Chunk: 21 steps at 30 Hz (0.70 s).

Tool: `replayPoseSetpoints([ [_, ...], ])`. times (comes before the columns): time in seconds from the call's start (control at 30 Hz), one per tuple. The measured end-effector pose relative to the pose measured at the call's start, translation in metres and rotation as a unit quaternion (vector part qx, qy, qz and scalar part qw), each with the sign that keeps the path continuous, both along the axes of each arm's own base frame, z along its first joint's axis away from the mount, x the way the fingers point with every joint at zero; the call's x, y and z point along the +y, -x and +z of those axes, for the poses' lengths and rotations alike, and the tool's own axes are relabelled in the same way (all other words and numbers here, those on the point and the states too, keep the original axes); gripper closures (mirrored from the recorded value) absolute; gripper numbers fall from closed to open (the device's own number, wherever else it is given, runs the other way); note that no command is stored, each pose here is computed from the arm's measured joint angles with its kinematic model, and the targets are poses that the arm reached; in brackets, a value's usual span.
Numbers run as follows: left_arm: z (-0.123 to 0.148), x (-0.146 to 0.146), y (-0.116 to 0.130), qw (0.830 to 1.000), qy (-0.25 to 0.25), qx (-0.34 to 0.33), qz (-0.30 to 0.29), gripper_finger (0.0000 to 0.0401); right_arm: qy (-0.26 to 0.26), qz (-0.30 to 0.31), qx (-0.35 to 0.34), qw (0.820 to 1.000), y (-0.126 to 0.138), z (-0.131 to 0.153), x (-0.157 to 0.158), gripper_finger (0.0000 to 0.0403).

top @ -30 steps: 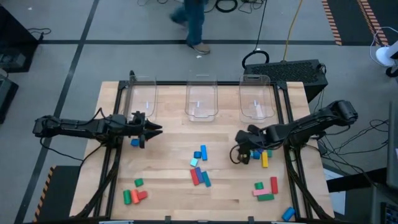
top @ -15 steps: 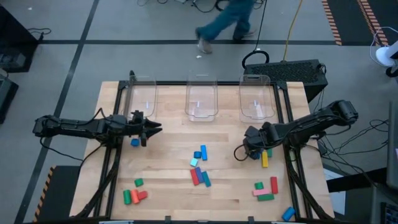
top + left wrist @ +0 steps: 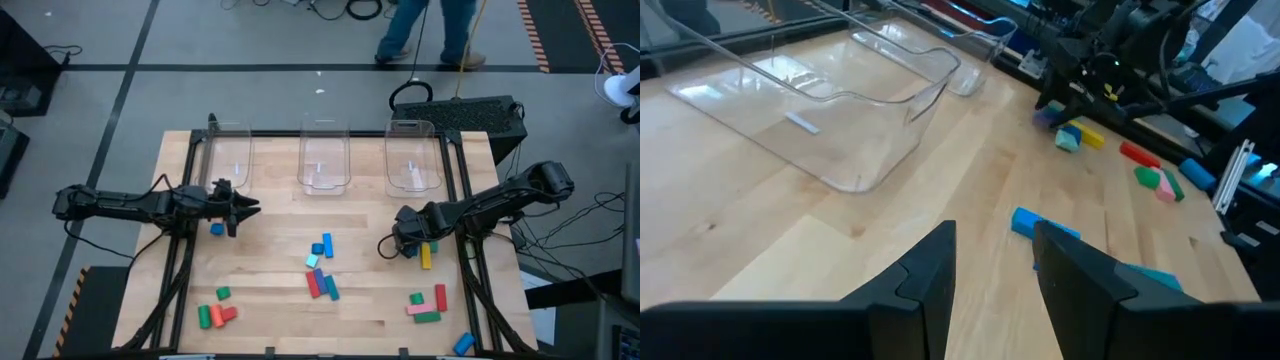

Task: Sort blocks by size
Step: Put the blue rectangular block into the right transparent bin

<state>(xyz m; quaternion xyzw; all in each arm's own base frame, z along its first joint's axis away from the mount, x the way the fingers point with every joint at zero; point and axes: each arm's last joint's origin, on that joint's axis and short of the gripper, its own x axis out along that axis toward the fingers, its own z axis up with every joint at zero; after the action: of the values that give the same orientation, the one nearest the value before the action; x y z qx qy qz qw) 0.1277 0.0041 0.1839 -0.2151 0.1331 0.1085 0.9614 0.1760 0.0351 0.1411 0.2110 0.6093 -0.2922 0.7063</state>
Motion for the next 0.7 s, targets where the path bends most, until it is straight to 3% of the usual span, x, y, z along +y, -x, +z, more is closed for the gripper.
replayPoseSetpoints([
  [0.3, -0.0040, 0.0000, -0.0026, 1.000, -0.001, 0.019, 0.000, 0.0265, -0.008, -0.017, 0.001, 1.000, 0.0050, -0.0067, -0.0011, 0.0217],
  [0.6, -0.0043, 0.0002, -0.0029, 1.000, -0.005, 0.021, 0.003, 0.0265, -0.013, -0.016, -0.002, 1.000, 0.0043, -0.0069, -0.0007, 0.0310],
  [0.7, -0.0044, 0.0003, -0.0029, 1.000, -0.005, 0.021, 0.004, 0.0265, -0.013, -0.011, -0.003, 1.000, 0.0024, -0.0046, -0.0003, 0.0324],
])
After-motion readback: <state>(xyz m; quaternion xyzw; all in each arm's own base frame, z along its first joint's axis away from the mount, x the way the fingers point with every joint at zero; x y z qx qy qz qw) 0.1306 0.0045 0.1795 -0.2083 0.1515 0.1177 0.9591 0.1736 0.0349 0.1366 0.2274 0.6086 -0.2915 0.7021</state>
